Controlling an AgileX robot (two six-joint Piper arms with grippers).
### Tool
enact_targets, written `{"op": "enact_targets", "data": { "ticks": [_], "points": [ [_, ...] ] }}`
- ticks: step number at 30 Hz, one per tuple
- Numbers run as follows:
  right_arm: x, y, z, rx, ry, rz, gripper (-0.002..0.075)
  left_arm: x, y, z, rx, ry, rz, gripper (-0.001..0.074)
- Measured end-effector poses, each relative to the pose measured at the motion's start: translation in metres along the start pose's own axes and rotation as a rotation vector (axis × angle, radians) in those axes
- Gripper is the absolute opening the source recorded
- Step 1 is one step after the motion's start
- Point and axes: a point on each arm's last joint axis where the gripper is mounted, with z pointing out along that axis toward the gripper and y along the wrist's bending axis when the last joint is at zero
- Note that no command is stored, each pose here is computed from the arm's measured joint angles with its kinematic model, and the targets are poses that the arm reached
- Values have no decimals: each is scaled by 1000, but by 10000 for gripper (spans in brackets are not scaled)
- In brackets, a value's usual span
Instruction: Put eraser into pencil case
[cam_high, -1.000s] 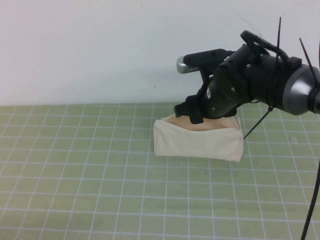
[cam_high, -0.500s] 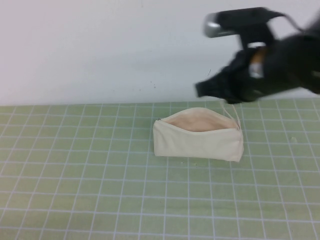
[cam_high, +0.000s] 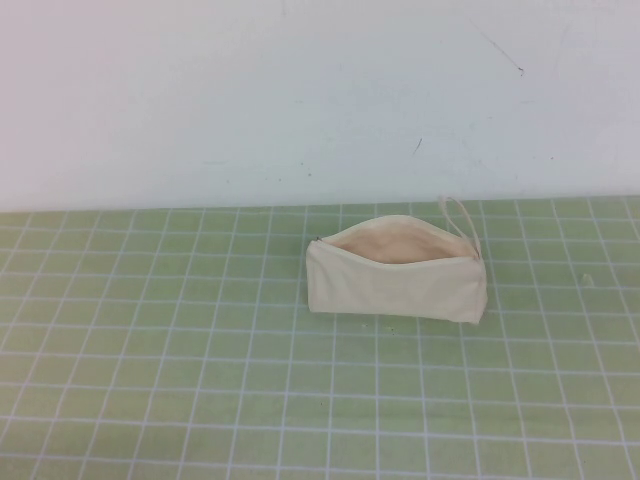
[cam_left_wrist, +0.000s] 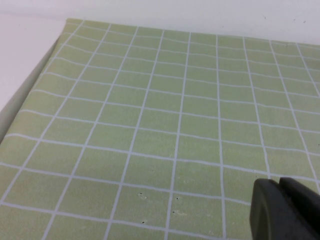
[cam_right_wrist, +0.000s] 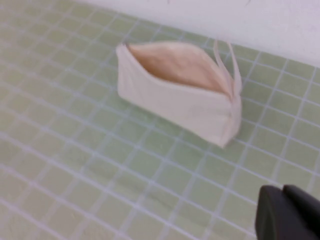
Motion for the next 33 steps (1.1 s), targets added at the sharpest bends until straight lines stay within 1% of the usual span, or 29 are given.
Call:
{"op": "enact_targets", "data": {
  "ticks": [2,6,10,16,19,26,29,33],
  "points": [
    [14,-3,-8,1,-7,-41,-1,0,0,0,0,0,0,-2],
    [37,-7,-17,-5,-38,-72,-1,0,0,0,0,0,0,-1],
    [57,-12,-25,14,-121,-128,-1,0,0,0,0,0,0,-1],
    [94,-23,-43,43,-245,-85,-1,0,0,0,0,0,0,-1],
    [114,-33,-47,120,-296,-44,-1,0,0,0,0,0,0,-1],
    [160,-51,-50,398,-355,86,-1,0,0,0,0,0,0,-1],
    [173,-54,-49,480,-401,116,-1,0,0,0,0,0,0,-1],
    [183,-55,-47,547,-445,133,-1,0,0,0,0,0,0,-1]
  ]
}}
